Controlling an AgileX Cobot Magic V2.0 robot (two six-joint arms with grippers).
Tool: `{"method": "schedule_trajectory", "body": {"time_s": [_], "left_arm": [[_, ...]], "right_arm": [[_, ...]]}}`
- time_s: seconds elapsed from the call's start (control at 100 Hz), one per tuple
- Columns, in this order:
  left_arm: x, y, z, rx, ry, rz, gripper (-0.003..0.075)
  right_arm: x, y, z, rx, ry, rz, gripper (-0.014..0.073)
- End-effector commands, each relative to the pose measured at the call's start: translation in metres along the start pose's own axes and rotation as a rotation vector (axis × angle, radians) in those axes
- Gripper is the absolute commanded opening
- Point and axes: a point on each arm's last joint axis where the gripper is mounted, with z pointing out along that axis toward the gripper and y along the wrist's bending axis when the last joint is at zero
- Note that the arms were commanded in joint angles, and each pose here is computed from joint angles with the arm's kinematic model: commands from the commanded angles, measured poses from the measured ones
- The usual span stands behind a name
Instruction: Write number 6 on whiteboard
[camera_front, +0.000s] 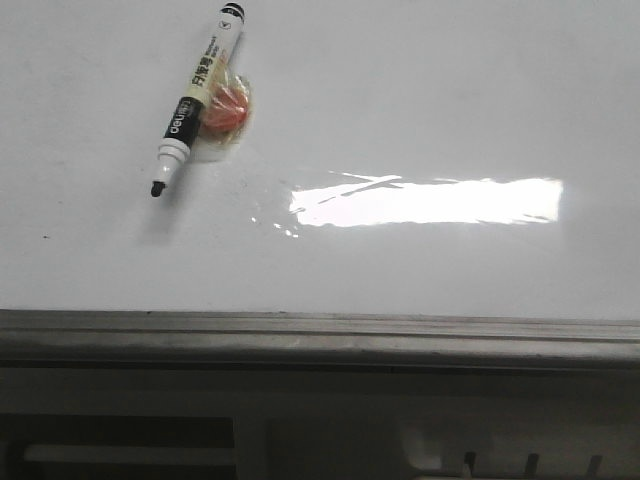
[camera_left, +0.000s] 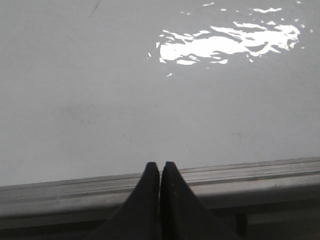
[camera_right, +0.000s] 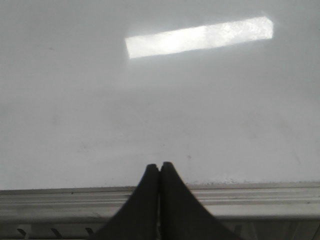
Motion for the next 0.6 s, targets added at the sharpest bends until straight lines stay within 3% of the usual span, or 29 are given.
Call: {"method": "schedule_trajectory", "body": {"time_s": [0.0, 0.59], "left_arm": [[0.0077, 0.0002, 0.0024, -0.010, -0.041, -0.013, -0.0019], [0.0066, 0.0003, 0.0023, -0.011, -0.053, -0.013, -0.0019]], "right_arm": [[0.0067, -0.0009, 0.0018, 0.004, -0.004, -0.010, -0.0054], [0.0067, -0.0009, 0.0018, 0.004, -0.004, -0.010, -0.0054]]}}
